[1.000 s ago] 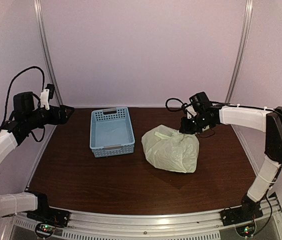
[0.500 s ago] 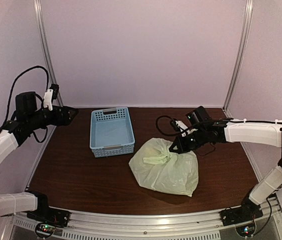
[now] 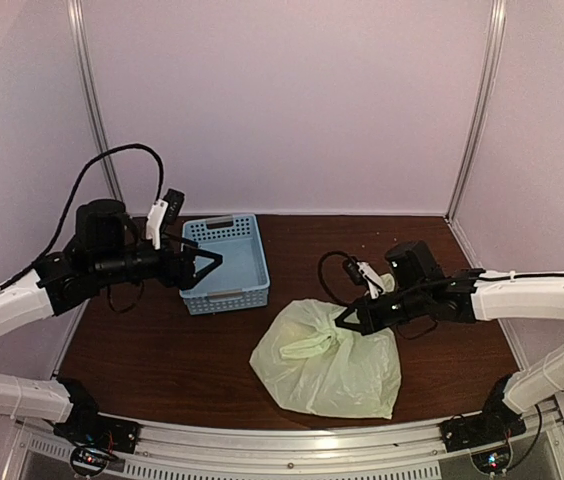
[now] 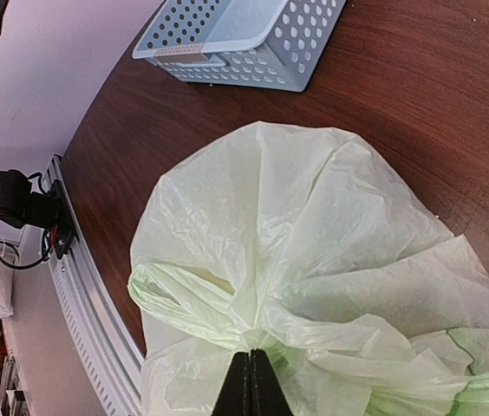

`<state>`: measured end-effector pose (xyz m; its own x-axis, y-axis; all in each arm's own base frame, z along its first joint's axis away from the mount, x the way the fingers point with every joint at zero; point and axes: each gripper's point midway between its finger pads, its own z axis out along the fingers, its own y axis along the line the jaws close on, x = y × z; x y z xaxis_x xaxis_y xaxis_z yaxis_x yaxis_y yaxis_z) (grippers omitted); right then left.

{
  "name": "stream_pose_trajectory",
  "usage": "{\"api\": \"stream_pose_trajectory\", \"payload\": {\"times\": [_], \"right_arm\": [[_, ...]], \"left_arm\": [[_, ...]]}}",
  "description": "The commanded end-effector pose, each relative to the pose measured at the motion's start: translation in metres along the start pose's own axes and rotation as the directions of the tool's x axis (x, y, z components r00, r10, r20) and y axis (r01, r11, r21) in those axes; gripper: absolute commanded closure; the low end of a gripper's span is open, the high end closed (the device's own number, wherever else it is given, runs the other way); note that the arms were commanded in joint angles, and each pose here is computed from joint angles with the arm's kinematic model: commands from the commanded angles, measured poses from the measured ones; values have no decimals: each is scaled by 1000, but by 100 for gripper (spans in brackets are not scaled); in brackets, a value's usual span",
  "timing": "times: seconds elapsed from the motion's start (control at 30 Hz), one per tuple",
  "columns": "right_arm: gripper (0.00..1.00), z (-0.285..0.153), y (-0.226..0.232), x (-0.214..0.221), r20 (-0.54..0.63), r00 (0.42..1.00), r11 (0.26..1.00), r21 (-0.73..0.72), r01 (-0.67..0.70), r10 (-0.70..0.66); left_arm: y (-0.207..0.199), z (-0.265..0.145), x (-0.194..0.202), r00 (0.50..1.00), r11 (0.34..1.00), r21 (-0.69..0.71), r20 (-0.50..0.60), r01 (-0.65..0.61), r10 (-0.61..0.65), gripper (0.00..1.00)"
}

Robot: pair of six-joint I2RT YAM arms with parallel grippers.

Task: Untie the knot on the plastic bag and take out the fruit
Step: Adjust the takeout bag at the center of the board, then untie the bag handles from the takeout bag.

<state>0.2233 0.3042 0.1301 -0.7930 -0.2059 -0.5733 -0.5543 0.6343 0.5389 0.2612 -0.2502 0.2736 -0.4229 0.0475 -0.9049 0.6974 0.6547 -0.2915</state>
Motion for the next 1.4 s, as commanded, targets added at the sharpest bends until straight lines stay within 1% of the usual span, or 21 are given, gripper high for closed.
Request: {"api": "stream_pose_trajectory", "payload": {"times": [0.0, 0.1, 0.27, 0.33, 0.4, 0.5, 0.6, 0.7, 0.8, 0.9, 0.93, 1.0, 1.03, 1.07, 1.13, 1.2, 1.37], "right_arm": [[100, -2, 22, -6, 32, 999, 994, -94, 47, -44], [100, -1, 26, -6, 31, 998, 992, -112, 60, -57], [100, -3, 32, -10, 49, 996, 990, -124, 74, -68], [100, -3, 33, -10, 53, 996, 989, -124, 76, -69], [100, -4, 33, -10, 57, 996, 989, -123, 77, -70], [100, -4, 33, -11, 64, 995, 989, -125, 80, -72], [100, -4, 34, -11, 70, 995, 988, -136, 80, -70], [100, -4, 34, -10, 66, 996, 987, -139, 76, -68], [100, -4, 34, -8, 62, 996, 987, -139, 74, -66], [100, -4, 33, -6, 58, 997, 988, -139, 66, -58], [100, -5, 35, -10, 77, 995, 986, -147, 74, -63], [100, -5, 36, -11, 83, 995, 986, -150, 75, -63], [100, -6, 36, -12, 86, 994, 986, -150, 76, -64], [100, -6, 36, -12, 88, 994, 986, -149, 78, -65], [100, -6, 36, -11, 88, 994, 986, -148, 77, -64], [100, -6, 36, -12, 89, 994, 986, -148, 75, -62], [100, -6, 37, -13, 96, 994, 985, -153, 74, -60]], "left_arm": [[-24, 30, 13, 999, 997, 62, -13, 38, -38, 5], [-36, 58, 33, 995, 996, 84, -96, 33, -25, 3], [-50, 102, 51, 978, 990, 126, -204, 59, -33, 3], [-55, 113, 55, 974, 986, 151, -226, 65, -30, 3], [-66, 121, 53, 975, 977, 202, -218, 75, -29, 3], [-76, 133, 68, 967, 968, 243, -253, 58, 6, 3], [-89, 141, 87, 955, 956, 293, -286, 11, 77, 3], [-100, 143, 97, 946, 939, 342, -295, -24, 131, 3], [-100, 147, 104, 941, 934, 355, -296, -48, 161, 3], [-96, 152, 112, 934, 935, 349, -309, -64, 179, 6], [-95, 154, 114, 931, 937, 343, -316, -70, 185, 7], [-91, 159, 118, 920, 939, 330, -332, -94, 209, 10], [-87, 160, 127, 902, 944, 312, -370, -107, 224, 11], [-86, 162, 129, 892, 945, 298, -378, -136, 247, 12], [-86, 166, 137, 869, 940, 281, -397, -191, 295, 11], [-88, 168, 141, 860, 936, 285, -403, -206, 313, 9], [-88, 170, 144, 862, 937, 280, -398, -211, 313, 6]]}}
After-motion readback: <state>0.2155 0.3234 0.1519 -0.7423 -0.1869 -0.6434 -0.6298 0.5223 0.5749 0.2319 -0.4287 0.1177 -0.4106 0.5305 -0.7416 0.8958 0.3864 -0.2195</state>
